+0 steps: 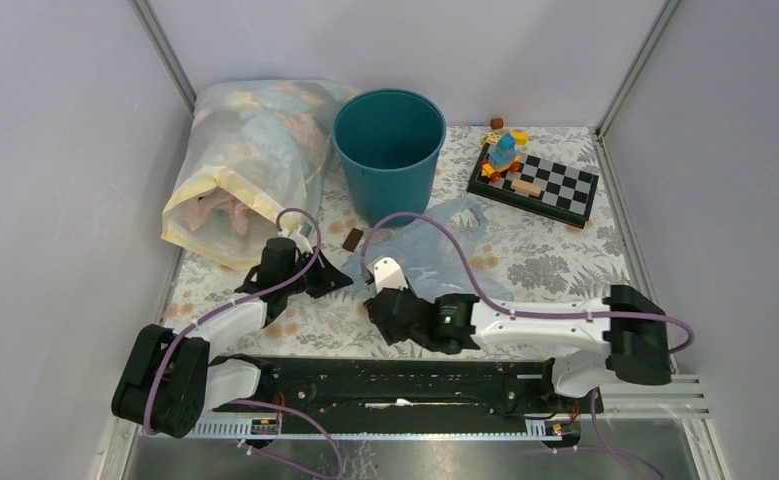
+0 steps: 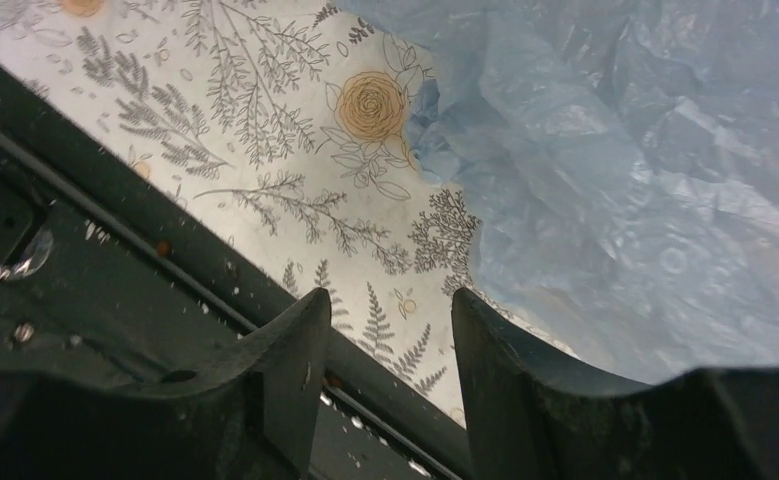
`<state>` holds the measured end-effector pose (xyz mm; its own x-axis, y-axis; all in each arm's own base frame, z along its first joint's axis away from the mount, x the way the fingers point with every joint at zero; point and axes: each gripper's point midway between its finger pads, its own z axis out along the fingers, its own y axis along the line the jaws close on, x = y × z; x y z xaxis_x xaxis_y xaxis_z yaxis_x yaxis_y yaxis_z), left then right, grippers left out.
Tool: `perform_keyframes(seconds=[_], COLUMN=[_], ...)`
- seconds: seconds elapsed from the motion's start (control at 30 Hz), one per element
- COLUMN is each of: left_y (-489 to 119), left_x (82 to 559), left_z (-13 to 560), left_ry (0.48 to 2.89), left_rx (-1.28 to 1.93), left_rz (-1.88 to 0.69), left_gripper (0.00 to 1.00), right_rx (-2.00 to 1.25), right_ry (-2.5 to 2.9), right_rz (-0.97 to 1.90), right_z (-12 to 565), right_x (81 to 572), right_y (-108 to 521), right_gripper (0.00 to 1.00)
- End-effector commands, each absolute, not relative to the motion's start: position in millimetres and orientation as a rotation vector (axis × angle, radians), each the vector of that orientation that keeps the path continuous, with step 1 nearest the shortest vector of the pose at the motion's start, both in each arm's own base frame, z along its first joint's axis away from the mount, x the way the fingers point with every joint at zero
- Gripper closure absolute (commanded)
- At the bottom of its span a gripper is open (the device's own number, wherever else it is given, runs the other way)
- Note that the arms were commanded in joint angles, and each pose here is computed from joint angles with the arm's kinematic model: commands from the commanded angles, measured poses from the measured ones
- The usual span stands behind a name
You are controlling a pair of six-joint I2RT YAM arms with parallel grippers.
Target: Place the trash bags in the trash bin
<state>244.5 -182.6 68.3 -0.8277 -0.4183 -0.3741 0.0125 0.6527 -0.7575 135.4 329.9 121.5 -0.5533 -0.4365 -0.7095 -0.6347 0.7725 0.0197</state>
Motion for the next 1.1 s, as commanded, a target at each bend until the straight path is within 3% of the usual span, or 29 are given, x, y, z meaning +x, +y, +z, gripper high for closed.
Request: perform_keyframes(seconds=[0.0, 0.23, 0.57, 0.93, 1.07], left_y=[-180, -179, -181, -180, -180], left_x=[251, 244, 242, 241, 242], left_z=[67, 65, 65, 63, 64], left_ry=[2.297, 2.299, 2.302, 2.307, 2.308], left_rx=[-0.301, -0.301, -0.298, -0.300, -0.295], left_rz=[-1.064, -1.071, -1.087, -1.086, -1.076], left_gripper=[1.00, 1.00, 1.00, 1.00, 1.00], right_rx=[-0.558, -0.355, -0.249, -0.187, -0.191], right_ry=[2.197, 2.122, 2.087, 2.021, 1.999], right_rz=[0.312, 0.202, 0.124, -0.170, -0.214], right_z=[123, 113, 87, 58, 61], right_x=[157, 186, 204, 236, 239], right_y=[349, 357, 379, 341, 334], right_gripper=[0.45, 0.34, 0.32, 0.50, 0.76])
